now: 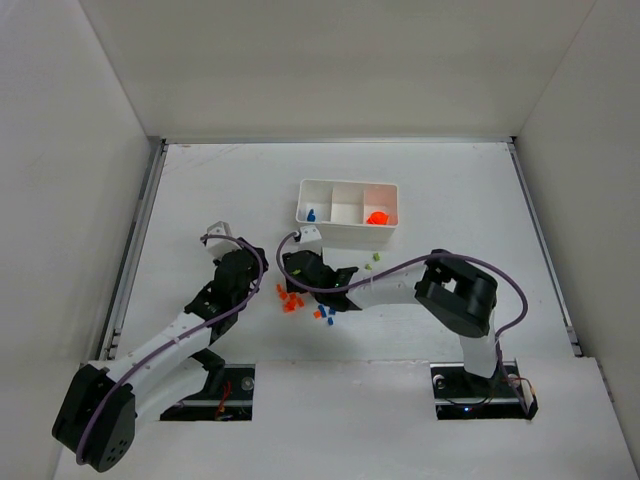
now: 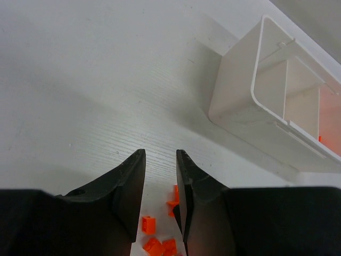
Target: Sort the legos into containers by color
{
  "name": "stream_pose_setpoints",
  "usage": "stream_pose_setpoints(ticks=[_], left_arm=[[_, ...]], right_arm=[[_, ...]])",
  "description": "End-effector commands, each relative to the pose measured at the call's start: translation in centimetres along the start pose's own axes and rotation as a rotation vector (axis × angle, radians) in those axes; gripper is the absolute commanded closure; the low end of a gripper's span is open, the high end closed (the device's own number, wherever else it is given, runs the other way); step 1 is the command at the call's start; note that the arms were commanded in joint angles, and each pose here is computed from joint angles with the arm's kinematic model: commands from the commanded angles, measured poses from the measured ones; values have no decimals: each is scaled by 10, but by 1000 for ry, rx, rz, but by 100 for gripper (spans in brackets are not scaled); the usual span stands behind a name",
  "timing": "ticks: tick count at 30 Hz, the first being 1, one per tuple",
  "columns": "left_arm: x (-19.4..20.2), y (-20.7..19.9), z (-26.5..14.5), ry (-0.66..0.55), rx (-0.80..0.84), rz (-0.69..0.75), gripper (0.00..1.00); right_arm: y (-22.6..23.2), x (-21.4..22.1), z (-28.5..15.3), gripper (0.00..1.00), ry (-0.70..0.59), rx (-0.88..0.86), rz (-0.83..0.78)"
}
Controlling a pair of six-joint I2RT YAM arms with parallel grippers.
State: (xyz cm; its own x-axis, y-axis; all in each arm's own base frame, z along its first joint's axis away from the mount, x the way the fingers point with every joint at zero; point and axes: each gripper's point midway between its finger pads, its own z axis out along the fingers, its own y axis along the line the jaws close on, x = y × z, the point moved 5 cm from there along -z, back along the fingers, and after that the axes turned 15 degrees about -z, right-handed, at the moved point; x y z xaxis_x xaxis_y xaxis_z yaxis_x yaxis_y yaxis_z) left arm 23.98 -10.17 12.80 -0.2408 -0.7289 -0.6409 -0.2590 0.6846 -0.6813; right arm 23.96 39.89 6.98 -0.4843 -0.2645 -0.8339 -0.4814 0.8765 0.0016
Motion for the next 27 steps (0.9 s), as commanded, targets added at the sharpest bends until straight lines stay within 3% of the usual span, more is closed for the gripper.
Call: stream_pose_setpoints(ticks=[1, 7, 16, 20, 27], left_arm=[[-3, -3, 0, -8, 8, -19, 73], [-2, -1, -1, -10, 9, -22, 73], [-11, 2, -5, -37, 9, -33, 72], [-17, 5, -9, -52, 1, -46, 71], [-15, 5, -17, -30, 12, -36, 67]], right_arm=[[6, -25, -6, 40, -47, -35, -15], [10, -13, 4, 42, -10, -47, -44], [8, -1, 12, 54, 29, -19, -81], [3, 3, 13, 69, 29, 8, -73], [-15, -47, -34, 75, -123, -23, 7]])
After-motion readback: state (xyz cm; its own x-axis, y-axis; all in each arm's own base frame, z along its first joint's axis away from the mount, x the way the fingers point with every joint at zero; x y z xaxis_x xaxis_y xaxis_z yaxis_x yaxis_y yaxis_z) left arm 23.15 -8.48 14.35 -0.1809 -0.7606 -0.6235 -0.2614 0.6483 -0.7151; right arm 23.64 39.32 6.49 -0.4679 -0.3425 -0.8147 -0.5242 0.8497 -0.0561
